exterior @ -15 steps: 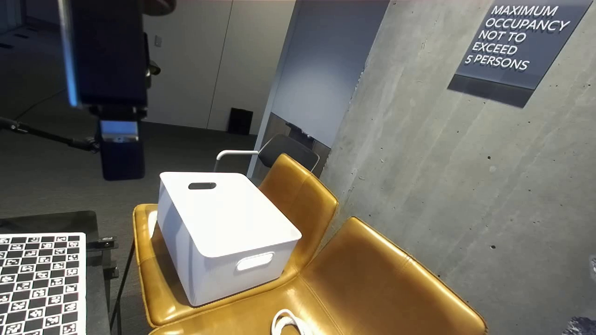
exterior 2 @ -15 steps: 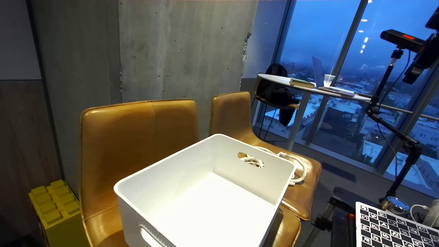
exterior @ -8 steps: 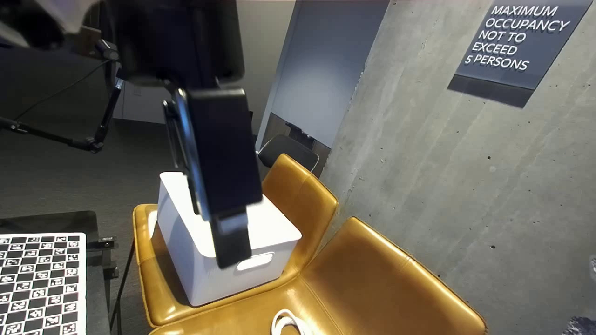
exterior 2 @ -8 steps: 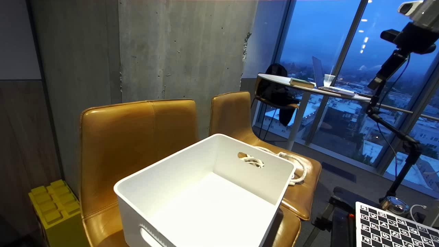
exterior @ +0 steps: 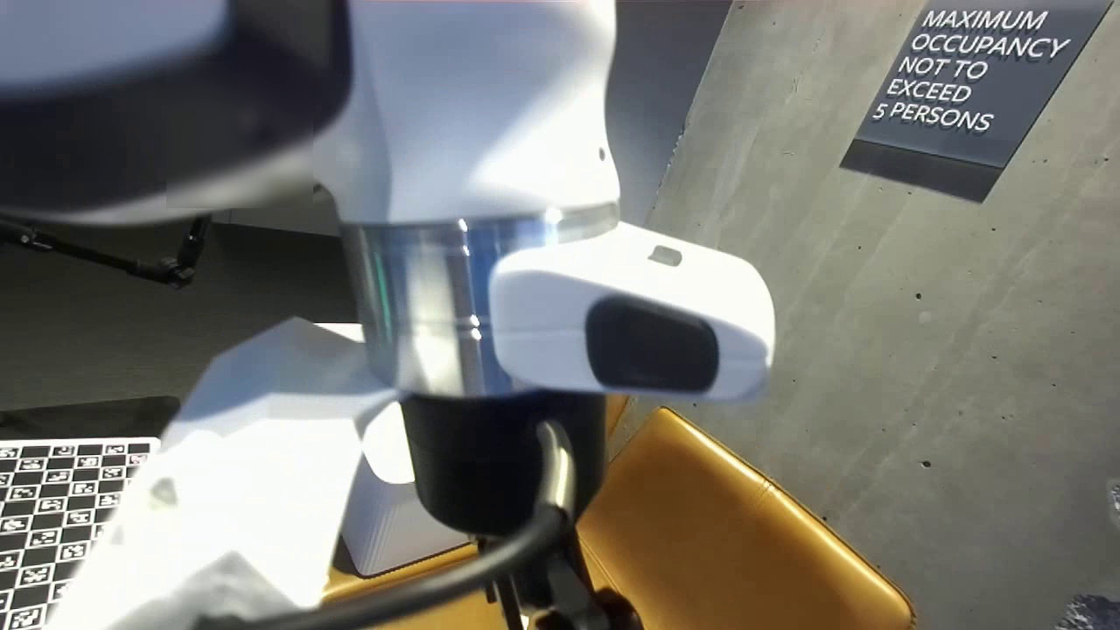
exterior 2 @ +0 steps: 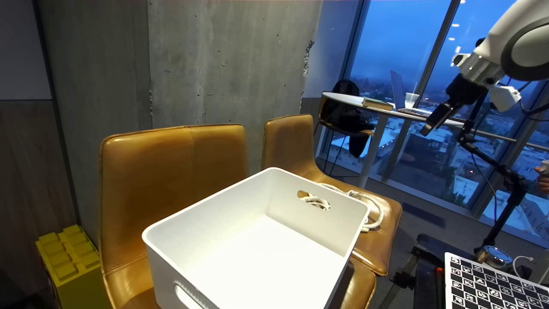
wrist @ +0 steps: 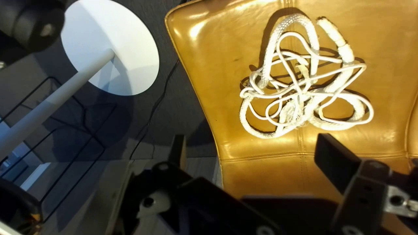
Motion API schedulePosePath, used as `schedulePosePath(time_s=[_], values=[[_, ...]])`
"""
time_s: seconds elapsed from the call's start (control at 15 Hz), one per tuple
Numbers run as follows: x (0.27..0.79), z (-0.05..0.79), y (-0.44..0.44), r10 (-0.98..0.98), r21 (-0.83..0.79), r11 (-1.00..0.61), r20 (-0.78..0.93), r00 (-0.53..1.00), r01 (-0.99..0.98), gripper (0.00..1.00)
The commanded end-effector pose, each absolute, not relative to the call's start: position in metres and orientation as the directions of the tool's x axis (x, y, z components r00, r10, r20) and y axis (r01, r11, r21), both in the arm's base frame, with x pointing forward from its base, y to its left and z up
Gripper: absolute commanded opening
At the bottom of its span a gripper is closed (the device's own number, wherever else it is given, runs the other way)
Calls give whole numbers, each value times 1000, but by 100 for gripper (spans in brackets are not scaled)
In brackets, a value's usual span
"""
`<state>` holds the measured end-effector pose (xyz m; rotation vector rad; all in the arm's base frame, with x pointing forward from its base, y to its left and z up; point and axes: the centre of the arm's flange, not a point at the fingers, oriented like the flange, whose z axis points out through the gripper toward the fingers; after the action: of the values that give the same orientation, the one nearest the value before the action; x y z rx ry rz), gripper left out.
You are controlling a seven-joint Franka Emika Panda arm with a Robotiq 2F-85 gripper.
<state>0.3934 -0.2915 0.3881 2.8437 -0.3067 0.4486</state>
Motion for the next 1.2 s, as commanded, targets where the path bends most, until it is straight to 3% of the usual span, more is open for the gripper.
schedulePosePath(time_s=[0.0,1.13], values=[[443,350,-315,-186,175,-954,285,940,-242,100],[517,154,-316,-237,193,-952,34,971,-239,100]])
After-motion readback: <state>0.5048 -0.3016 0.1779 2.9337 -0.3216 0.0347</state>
